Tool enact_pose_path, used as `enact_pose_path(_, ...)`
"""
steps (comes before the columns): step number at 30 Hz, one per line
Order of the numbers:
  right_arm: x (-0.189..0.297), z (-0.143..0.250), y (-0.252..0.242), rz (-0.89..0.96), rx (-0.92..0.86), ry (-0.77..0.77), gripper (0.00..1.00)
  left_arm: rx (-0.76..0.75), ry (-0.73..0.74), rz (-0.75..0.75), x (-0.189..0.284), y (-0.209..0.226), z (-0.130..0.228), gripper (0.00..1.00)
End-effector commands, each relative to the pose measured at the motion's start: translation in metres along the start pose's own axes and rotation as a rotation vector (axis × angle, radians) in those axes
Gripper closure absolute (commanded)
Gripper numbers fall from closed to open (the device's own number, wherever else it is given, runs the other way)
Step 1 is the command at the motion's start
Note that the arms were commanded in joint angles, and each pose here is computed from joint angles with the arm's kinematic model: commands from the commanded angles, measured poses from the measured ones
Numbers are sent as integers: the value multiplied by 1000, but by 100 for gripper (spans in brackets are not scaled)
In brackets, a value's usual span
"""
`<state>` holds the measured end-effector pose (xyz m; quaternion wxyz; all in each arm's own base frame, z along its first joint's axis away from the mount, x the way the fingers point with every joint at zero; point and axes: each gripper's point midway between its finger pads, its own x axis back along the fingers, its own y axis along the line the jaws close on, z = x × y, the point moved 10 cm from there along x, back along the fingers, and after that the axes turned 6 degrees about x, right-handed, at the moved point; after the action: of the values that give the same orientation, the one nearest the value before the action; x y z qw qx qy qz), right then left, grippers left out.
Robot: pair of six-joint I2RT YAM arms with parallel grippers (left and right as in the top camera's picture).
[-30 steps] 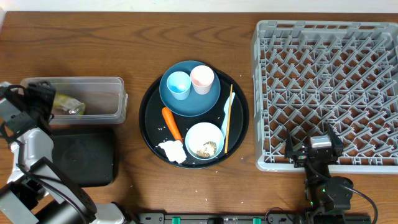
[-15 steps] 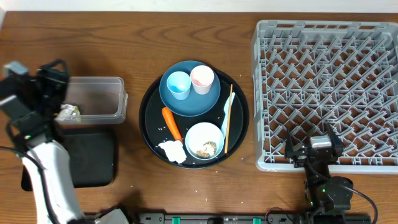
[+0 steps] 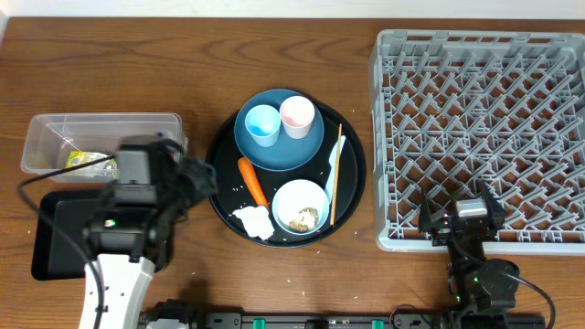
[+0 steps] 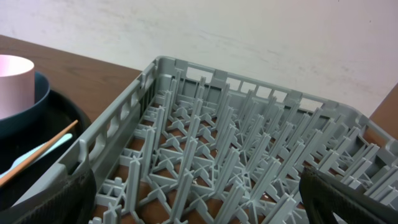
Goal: Sort waste into correct bins and load items into the dishwasher rack
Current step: 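Reach the left gripper back to the crumpled white tissue on the tray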
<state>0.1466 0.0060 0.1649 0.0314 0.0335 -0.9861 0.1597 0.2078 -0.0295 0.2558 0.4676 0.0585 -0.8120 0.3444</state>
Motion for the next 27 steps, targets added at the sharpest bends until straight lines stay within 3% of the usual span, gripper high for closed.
enact_pose_path(1, 0, 1, -1, 8, 5, 4, 1, -135, -71, -137, -2, -4, 6, 62)
enact_pose_path(5, 0, 1, -1, 8, 5, 4, 1, -209, -22, -142, -12, -15, 20, 62)
enact_pose_path(11, 0, 1, -1, 8, 5, 4, 1, -168, 39, -222, -37, -19, 31, 61)
enact_pose_path(18, 0, 1, -1, 8, 5, 4, 1, -198, 205, -306, -75, -20, 58, 41)
enact_pose_path(27, 0, 1, -1, 8, 5, 3, 1, -264, 292, -373, -97, -21, 78, 42)
